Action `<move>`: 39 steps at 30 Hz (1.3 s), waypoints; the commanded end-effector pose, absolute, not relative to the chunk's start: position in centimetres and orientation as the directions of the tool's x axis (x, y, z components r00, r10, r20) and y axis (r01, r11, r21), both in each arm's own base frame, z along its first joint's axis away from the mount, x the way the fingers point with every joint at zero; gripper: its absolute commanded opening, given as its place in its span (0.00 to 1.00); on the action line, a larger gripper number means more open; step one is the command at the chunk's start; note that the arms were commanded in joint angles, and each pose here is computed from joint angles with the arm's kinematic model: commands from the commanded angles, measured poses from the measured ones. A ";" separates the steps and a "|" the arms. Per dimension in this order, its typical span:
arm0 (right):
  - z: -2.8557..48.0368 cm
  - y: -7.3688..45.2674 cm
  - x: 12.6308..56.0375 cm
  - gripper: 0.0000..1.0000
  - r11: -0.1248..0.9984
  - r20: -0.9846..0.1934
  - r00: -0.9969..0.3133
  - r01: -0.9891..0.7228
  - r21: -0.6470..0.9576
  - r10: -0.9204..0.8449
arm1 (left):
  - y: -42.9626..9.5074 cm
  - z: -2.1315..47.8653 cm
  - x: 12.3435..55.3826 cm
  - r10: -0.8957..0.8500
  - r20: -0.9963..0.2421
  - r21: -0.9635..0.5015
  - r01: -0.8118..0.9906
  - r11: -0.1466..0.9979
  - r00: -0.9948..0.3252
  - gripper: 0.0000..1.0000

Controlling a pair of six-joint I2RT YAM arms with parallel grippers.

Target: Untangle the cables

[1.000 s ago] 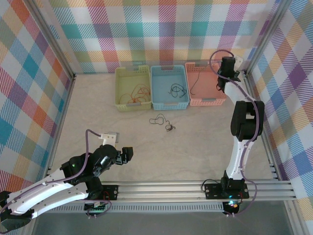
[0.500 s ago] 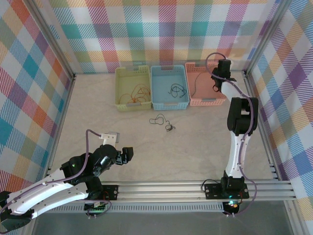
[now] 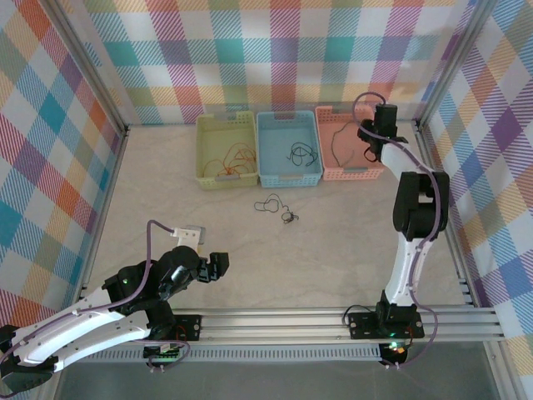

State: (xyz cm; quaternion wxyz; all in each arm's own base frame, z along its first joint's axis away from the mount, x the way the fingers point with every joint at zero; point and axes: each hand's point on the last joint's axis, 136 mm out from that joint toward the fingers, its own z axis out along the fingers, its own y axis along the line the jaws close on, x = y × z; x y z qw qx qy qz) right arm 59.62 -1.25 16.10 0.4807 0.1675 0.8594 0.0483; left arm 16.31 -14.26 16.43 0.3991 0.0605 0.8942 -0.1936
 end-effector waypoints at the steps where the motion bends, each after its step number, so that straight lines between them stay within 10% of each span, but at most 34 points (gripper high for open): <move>1: 20.8 0.1 58.1 0.40 0.925 -0.832 -0.405 0.171 0.339 0.380 | -15.3 18.0 16.7 -0.103 -0.738 -0.363 0.264 0.894 -0.667 0.84; 9: 21.0 5.5 50.0 0.39 0.845 -0.748 -0.436 0.055 0.532 0.499 | -17.5 18.5 17.9 -0.100 -0.731 -0.366 0.263 0.893 -0.675 0.84; 21: 14.5 20.2 37.6 0.42 0.845 -0.765 -0.633 -0.341 0.411 0.117 | -21.3 18.4 22.7 -0.100 -0.651 -0.406 0.233 0.884 -0.753 0.82; 39: 7.3 27.3 32.0 0.51 0.657 -0.725 -0.589 -0.710 0.253 -0.357 | -23.6 16.5 26.1 -0.067 -0.614 -0.423 0.257 0.869 -0.786 0.79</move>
